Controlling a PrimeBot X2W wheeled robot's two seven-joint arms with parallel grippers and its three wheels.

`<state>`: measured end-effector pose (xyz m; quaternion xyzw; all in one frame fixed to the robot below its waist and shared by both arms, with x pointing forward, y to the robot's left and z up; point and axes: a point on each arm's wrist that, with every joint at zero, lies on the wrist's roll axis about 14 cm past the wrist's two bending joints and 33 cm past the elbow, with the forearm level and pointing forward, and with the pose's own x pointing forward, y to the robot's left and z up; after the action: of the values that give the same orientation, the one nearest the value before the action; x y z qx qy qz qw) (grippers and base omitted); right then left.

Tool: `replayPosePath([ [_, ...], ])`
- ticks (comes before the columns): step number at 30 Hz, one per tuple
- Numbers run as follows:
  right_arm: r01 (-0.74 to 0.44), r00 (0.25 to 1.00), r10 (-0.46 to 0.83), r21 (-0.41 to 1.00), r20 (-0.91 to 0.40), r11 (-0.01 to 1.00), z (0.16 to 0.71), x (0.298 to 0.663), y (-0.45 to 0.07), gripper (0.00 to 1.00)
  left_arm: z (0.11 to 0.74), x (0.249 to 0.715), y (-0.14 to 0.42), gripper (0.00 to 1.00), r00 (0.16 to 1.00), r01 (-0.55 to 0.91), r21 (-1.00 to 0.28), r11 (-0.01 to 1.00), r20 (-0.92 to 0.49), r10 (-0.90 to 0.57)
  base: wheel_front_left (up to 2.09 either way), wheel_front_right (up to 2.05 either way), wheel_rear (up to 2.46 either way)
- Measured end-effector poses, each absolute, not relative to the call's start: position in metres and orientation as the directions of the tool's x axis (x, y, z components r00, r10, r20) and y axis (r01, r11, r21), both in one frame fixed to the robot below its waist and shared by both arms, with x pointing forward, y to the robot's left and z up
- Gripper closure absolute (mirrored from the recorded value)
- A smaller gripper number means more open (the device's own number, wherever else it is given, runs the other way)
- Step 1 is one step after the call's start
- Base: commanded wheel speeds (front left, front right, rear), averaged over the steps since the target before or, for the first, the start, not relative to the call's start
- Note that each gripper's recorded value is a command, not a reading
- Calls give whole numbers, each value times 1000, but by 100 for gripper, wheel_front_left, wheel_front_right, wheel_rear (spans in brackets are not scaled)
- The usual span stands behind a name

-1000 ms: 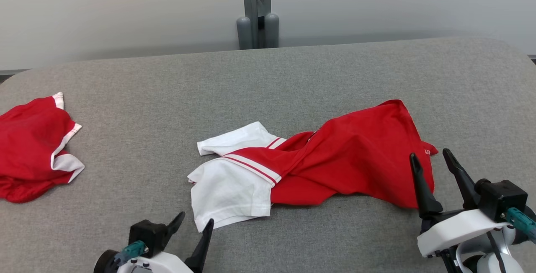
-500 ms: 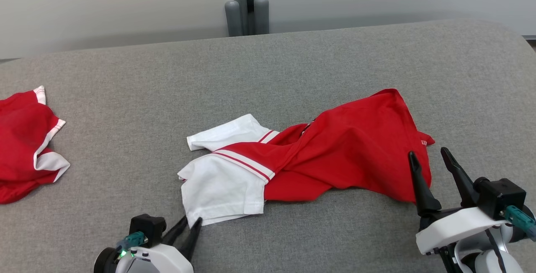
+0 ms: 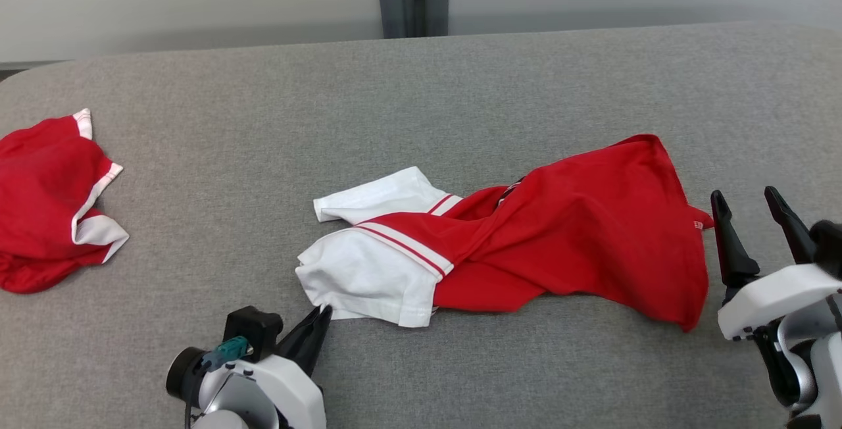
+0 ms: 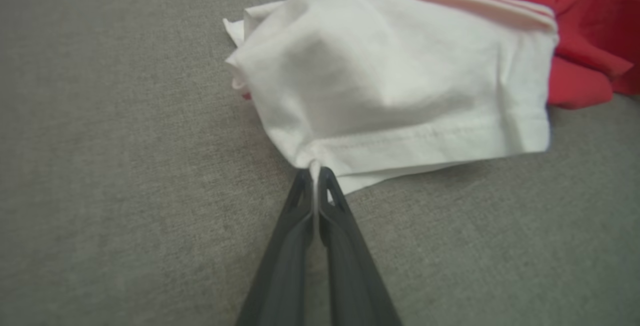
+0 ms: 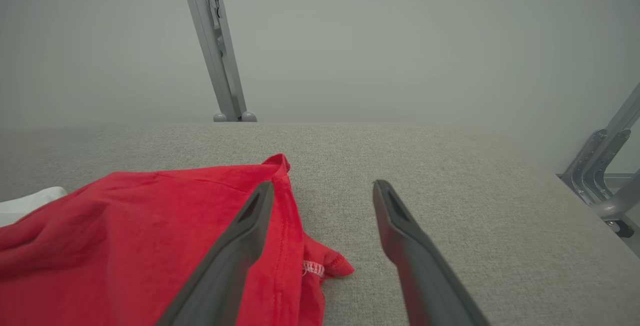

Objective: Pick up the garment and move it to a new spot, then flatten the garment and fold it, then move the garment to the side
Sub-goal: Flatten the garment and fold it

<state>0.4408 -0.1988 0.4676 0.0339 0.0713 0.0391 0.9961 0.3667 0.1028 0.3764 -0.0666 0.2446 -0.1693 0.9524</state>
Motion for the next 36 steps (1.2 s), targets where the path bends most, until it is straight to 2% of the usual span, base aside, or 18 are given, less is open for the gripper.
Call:
replayPosePath([
  [6,-162,957,176,79,-231,984,442,473,-176,0,378,376,99,100,823,309,-202,929,-433,-367,0,0,0],
  [13,-215,917,232,90,-325,973,408,499,-159,0,378,385,98,100,830,316,-203,927,-414,-374,0,0,0],
  [14,-218,914,238,95,-328,971,405,502,-157,51,379,387,99,100,835,314,-203,928,-407,-371,0,0,0],
  [15,-222,915,244,103,-323,969,405,504,-154,71,380,389,100,100,841,311,-200,929,-398,-368,0,0,0],
  [16,-220,917,244,111,-315,969,405,507,-153,100,382,392,102,100,849,309,-197,930,-384,-363,0,0,0],
  [24,-200,954,230,163,-190,966,433,516,-159,100,429,420,114,100,923,302,-161,940,-198,-330,0,0,0],
  [31,-214,976,199,222,90,951,523,522,-169,100,520,445,136,100,961,273,-80,959,72,-268,0,0,0],
  [36,-263,943,186,272,276,926,594,511,-172,100,607,450,143,100,919,265,-4,964,304,-251,0,0,0],
])
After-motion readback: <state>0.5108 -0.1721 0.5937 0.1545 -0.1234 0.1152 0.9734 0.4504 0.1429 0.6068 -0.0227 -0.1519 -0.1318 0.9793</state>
